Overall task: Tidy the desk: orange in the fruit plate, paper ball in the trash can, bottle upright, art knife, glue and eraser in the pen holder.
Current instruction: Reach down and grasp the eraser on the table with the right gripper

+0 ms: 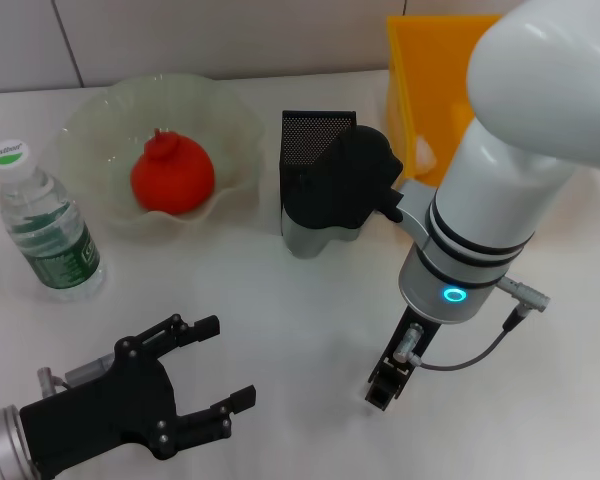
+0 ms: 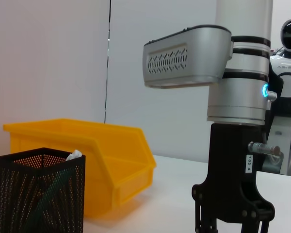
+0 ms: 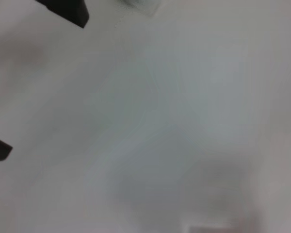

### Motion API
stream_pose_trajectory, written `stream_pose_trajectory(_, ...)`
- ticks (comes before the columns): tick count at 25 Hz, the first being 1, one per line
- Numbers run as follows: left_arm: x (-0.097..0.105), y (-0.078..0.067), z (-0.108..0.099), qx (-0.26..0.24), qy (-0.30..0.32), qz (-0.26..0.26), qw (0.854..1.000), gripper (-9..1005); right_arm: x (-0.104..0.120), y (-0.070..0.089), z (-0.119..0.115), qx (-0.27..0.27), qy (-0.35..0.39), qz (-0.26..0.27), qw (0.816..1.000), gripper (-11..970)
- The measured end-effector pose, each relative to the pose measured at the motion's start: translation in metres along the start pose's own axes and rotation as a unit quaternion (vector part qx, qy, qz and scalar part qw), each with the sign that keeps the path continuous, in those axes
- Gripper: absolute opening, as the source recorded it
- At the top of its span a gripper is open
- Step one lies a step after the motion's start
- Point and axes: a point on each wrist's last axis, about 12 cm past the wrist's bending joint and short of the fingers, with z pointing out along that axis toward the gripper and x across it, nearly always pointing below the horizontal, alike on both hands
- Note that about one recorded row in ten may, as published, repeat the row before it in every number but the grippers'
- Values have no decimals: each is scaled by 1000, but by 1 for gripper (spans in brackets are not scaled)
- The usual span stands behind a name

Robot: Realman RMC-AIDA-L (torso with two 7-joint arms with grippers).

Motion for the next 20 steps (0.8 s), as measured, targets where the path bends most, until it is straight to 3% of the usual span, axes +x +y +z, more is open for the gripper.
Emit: stream_pose_trajectory(20,0,-1,0,2,-2,0,1000,834,0,2,4,4,10,-9,1000,439)
